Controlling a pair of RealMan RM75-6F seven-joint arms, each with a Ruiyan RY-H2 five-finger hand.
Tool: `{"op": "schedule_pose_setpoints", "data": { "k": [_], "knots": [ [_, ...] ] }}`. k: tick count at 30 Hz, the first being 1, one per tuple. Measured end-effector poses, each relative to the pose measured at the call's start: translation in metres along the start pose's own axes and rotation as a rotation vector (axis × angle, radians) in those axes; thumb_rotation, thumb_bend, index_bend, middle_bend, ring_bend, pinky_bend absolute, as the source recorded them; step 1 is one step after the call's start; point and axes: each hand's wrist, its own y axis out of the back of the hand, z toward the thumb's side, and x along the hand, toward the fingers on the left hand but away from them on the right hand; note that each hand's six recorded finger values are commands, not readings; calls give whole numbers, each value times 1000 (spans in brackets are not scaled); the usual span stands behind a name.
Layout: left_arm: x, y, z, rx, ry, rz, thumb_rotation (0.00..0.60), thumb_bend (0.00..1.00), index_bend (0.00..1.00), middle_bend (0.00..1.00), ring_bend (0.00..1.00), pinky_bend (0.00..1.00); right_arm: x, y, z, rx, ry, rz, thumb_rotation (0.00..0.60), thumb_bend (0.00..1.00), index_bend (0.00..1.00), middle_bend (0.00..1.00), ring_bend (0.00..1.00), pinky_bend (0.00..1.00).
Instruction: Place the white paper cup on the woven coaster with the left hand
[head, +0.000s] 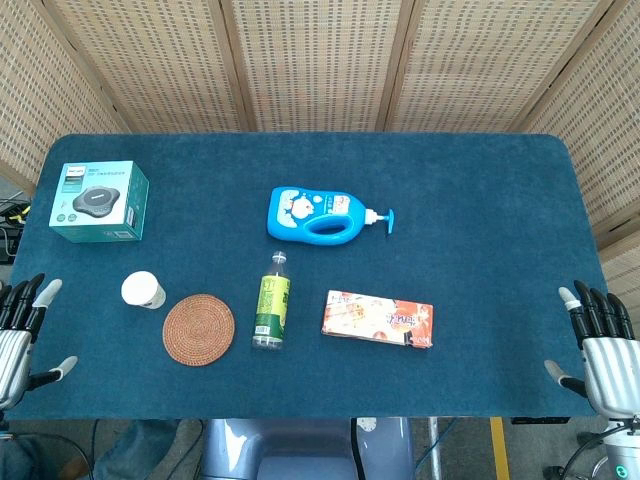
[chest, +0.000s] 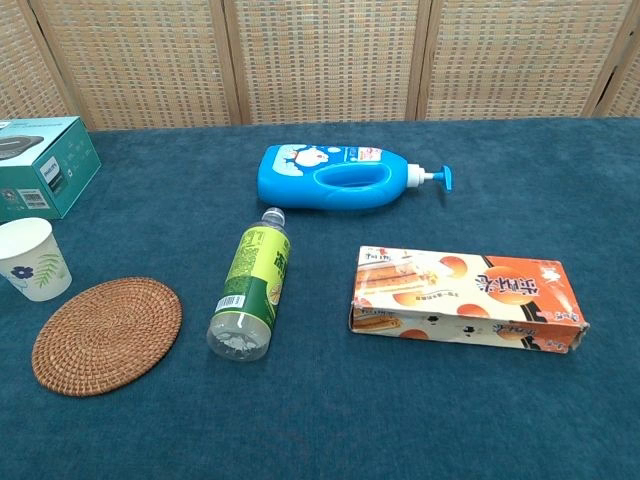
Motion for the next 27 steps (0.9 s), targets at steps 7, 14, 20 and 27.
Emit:
{"op": "schedule_pose_setpoints", "data": {
  "k": [7,14,20,27],
  "knots": [
    [1,-1,0,1,0,-7,600,0,0,0,0,0,0,-1,0,-6,0,4,600,0,9,0,0,0],
    [7,-8,0,-6,-15,-37,600,0,0,0,0,0,0,-2,1,-9,2,8,600,0,16,0,0,0],
    [27,-26,3,-17,-59,-121,600,0,0,0,0,0,0,-3,2,-11,6,17,600,0,22,0,0,0],
    [71,-59,8,57,-132,-186,600,0,0,0,0,0,-1,-6,2,-5,4,27,600,0,30,0,0,0]
  ]
}}
